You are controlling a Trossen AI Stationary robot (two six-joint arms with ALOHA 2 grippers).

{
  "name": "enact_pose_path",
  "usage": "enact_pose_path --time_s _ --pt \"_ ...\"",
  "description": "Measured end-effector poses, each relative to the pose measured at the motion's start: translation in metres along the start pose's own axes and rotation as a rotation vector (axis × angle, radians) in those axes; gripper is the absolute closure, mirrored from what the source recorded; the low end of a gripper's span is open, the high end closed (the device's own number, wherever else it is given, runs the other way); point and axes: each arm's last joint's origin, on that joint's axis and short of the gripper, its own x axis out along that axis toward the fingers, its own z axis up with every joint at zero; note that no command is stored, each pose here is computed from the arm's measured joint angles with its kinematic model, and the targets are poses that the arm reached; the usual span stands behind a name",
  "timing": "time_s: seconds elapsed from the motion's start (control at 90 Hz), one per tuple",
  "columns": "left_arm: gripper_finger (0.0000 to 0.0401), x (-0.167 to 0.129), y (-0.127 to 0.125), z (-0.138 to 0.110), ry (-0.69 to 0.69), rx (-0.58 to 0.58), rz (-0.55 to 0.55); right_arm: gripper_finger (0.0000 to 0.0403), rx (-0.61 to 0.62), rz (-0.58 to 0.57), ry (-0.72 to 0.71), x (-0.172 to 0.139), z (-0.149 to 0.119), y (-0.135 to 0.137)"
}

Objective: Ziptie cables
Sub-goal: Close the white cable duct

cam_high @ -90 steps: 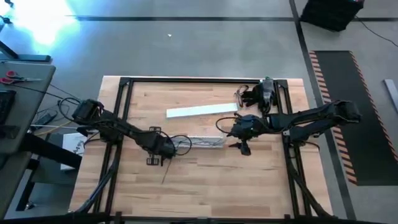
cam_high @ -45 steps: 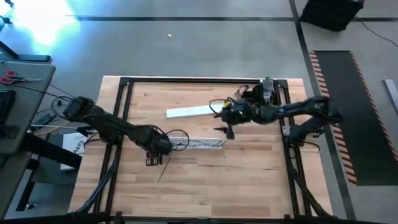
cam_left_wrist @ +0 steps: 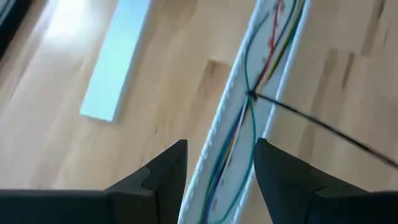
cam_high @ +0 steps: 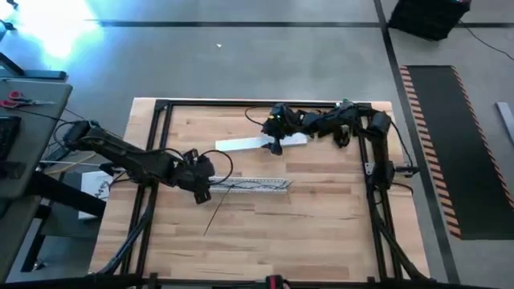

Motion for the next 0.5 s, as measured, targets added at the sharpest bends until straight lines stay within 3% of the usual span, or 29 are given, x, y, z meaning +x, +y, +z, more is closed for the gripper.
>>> enact_pose_path --time_s 0.333,0.5 --pt "0.024 0.025 -0.012 -0.012 -0.138 -0.07 -0.081 0.0081 -0.084 -0.006 0.165 0.0 -0.009 0.009" --pt "0.024 0.03 -0.013 -0.013 -0.195 -0.089 -0.072 0.0132 -0.07 -0.025 0.23 -0.002 -0.011 0.011"
